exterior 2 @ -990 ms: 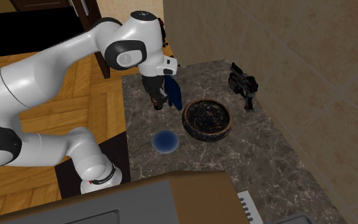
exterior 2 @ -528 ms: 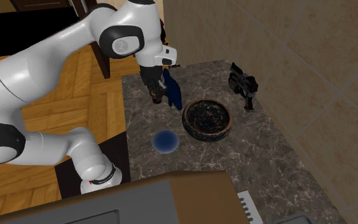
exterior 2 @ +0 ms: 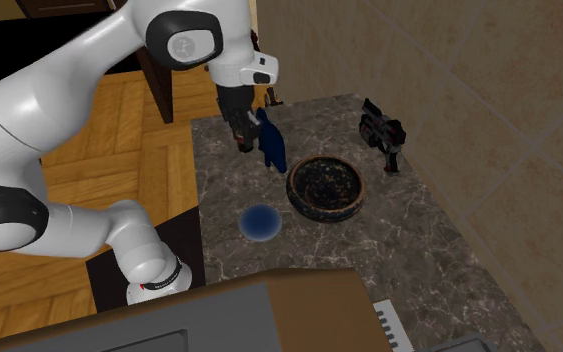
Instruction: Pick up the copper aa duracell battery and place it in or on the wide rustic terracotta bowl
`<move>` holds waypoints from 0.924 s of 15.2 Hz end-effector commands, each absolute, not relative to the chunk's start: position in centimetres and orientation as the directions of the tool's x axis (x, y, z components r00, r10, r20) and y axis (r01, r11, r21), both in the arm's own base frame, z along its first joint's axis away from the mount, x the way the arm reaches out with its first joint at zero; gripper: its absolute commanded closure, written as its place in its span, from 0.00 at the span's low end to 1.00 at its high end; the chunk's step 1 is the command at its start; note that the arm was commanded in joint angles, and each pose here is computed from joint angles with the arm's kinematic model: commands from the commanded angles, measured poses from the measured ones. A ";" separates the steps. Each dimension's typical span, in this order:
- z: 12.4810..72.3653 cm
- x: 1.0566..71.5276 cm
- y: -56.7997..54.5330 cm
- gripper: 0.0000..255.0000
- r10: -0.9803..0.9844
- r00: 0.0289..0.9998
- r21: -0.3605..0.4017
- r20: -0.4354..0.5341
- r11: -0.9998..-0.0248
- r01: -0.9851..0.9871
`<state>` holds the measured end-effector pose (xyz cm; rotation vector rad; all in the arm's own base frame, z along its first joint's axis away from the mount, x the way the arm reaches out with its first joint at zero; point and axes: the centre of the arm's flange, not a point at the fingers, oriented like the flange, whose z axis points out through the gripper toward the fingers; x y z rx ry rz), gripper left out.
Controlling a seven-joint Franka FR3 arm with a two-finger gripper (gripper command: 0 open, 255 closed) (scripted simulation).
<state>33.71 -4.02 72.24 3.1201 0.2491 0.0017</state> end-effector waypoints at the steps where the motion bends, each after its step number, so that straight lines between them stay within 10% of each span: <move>1: 73.3 33.8 -4.0 1.00 0.159 0.987 0.012 0.000 -0.987 0.159; 14: 77.9 36.4 -8.6 1.00 0.159 0.987 0.012 0.000 -0.987 0.159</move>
